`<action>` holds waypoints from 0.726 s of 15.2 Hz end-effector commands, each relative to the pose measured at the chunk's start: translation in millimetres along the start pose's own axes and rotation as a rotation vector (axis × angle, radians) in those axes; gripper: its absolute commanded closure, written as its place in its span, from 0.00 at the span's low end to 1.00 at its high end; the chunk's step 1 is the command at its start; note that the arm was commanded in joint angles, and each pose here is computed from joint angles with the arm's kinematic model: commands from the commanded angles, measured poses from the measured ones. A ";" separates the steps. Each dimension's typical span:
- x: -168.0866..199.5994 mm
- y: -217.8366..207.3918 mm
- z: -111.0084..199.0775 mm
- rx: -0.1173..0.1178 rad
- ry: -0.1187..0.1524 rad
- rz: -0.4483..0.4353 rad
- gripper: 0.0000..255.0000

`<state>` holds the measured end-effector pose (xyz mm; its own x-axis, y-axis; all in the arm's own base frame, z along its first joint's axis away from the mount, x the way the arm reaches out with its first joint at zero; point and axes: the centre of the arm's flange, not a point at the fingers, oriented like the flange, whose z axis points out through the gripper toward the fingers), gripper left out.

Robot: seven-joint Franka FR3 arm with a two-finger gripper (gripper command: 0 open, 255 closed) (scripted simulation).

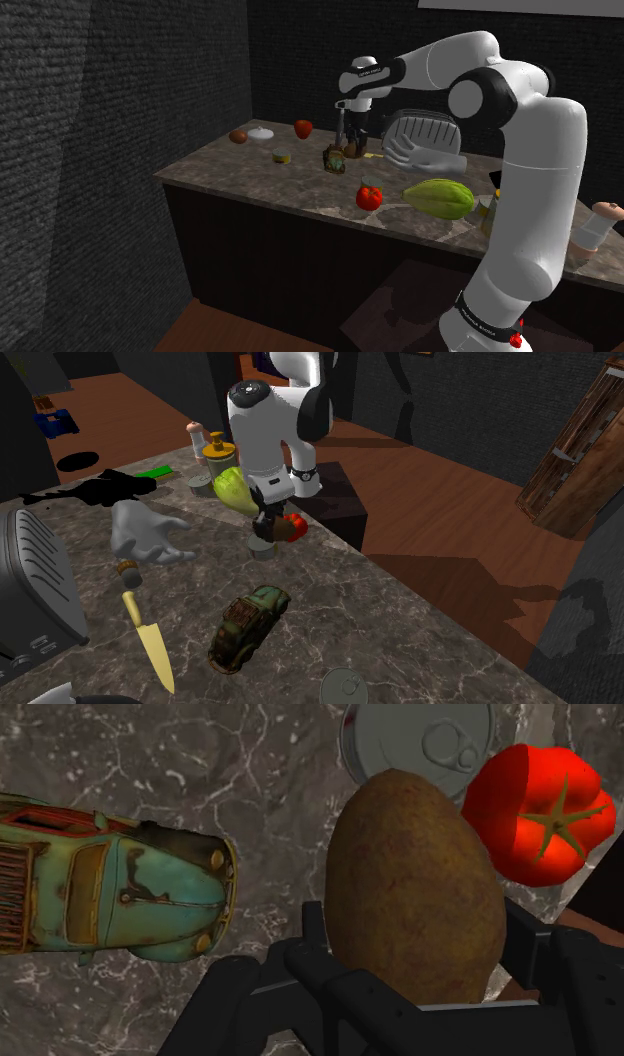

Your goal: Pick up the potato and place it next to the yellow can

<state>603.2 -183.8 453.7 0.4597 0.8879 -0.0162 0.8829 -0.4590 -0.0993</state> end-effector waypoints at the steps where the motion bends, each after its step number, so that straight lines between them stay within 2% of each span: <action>1: -24.7 -11.7 1.5 0.000 0.001 -0.001 1.00; 11: -146.4 -62.5 8.0 0.000 0.001 -0.001 1.00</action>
<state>492.2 -275.1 454.0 0.4599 0.8878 -0.0156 0.8829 -0.4591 -0.0988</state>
